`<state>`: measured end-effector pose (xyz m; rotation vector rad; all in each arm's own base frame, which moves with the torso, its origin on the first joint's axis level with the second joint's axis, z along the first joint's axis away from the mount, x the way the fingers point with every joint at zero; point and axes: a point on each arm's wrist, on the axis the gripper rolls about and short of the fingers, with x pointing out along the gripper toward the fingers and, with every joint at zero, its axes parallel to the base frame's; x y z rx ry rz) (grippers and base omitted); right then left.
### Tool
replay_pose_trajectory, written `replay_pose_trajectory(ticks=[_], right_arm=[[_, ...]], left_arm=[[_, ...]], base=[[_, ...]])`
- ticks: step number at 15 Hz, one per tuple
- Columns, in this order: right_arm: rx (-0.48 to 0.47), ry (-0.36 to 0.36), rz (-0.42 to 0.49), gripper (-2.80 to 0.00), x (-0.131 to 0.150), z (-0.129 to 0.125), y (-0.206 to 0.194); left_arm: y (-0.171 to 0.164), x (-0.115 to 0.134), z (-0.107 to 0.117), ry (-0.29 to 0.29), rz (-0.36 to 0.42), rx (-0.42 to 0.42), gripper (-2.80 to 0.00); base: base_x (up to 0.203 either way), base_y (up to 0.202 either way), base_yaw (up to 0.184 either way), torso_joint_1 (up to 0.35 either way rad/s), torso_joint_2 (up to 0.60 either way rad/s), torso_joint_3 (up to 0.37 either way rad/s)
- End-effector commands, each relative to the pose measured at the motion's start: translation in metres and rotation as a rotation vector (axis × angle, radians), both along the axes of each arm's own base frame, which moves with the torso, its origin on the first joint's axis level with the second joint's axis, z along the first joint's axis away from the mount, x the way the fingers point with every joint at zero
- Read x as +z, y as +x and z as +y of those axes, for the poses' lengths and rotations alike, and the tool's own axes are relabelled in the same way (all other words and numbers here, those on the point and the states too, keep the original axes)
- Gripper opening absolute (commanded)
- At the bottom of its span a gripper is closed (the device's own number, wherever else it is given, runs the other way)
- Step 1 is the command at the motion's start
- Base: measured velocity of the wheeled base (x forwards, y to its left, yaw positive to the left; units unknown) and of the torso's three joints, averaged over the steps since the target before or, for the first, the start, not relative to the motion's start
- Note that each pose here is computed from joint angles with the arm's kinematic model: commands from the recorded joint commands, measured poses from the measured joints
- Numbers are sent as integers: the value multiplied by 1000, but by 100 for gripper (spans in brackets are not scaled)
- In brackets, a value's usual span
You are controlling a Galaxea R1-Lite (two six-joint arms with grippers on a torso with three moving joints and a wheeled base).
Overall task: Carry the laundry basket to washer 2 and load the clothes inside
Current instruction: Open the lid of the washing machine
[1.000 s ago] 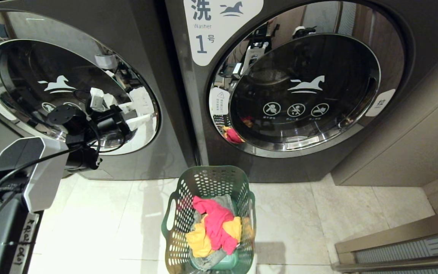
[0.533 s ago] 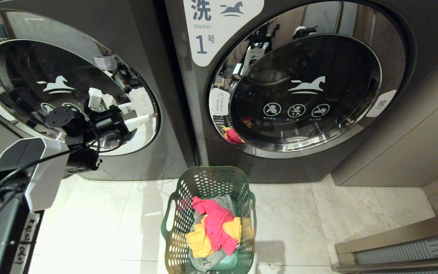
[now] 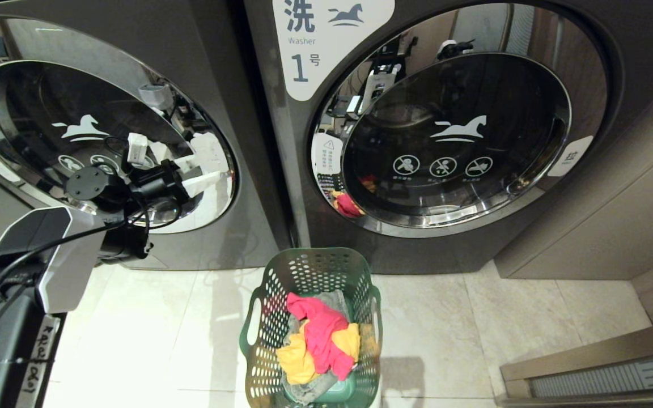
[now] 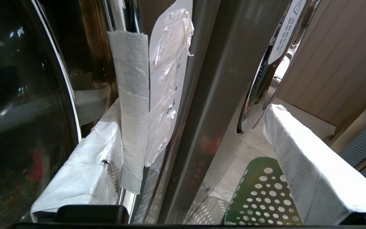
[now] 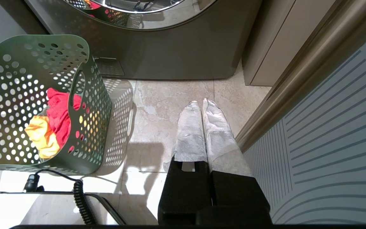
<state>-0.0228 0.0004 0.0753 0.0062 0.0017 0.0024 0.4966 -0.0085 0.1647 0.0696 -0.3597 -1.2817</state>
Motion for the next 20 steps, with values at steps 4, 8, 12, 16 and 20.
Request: replay_pose_trajectory(ticks=[4,8,12,16,20], right_arm=[[1,0,1,-280,0,0,0],[1,0,0,-280,0,0,0],[1,0,0,-280,0,0,0],[1,0,-1,-280,0,0,0],[1,0,0,-280,0,0,0]], left_arm=[[-8,7,-24,6,5,-56,0],[-11,9,-17,9,18,-44,0],[-17,2,-17,22,42,-42,0],[-19,3,-17,27,13,-32,0],[-21,11,-14,28,-12,-21,0]], base=[[0,0,0,0,0,0],[0,0,0,0,0,0],[0,0,0,0,0,0],[0,0,0,0,0,0],[0,0,0,0,0,0]])
